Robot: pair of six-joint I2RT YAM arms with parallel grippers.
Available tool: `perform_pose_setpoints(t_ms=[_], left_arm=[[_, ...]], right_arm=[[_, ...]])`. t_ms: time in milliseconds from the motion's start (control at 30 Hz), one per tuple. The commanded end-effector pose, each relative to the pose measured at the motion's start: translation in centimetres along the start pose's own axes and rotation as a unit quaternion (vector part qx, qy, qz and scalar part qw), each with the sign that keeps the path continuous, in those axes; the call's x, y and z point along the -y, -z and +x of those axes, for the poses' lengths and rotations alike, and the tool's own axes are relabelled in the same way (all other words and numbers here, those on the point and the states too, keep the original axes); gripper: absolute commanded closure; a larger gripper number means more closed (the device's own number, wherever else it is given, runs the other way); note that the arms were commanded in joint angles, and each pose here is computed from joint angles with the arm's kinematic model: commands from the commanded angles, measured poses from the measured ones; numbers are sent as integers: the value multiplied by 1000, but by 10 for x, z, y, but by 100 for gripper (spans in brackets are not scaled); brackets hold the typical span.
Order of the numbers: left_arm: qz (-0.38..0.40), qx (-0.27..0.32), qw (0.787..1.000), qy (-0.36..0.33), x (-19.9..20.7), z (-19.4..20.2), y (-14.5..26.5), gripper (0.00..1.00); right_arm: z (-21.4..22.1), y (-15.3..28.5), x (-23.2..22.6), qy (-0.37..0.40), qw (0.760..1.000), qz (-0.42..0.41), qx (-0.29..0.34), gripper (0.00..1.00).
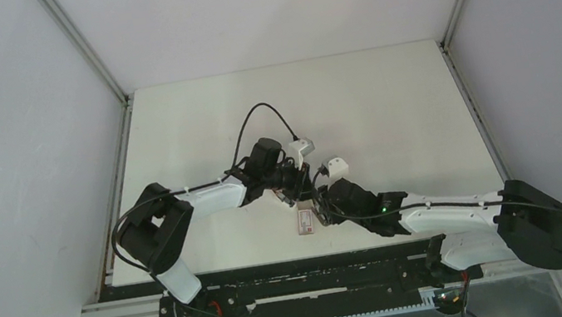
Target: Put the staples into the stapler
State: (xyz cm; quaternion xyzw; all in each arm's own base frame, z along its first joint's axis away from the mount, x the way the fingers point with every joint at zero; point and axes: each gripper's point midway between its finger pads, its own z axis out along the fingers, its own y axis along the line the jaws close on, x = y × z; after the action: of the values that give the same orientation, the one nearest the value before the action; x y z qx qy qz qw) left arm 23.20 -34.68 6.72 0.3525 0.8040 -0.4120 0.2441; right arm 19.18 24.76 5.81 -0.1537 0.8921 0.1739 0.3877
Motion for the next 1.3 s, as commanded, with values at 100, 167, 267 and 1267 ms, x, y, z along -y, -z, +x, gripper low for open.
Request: perform_pose_setpoints(t_ms=[100,167,267,1267], left_arm=[[6,23,999,-22,8,-14,5,100],[6,22,1000,-21,8,-14,5,100],[6,22,1000,-21,8,-14,5,100],[-157,161,971,76,-17,-21,34,100]], right_arm=[[-6,-6,-1,-15,1000,7,1,77],[-3,-10,-1,-14,1000,7,-4,78],[0,-13,-2,-17,1000,7,-9,79],[-8,11,16,-68,997,-20,15,62]])
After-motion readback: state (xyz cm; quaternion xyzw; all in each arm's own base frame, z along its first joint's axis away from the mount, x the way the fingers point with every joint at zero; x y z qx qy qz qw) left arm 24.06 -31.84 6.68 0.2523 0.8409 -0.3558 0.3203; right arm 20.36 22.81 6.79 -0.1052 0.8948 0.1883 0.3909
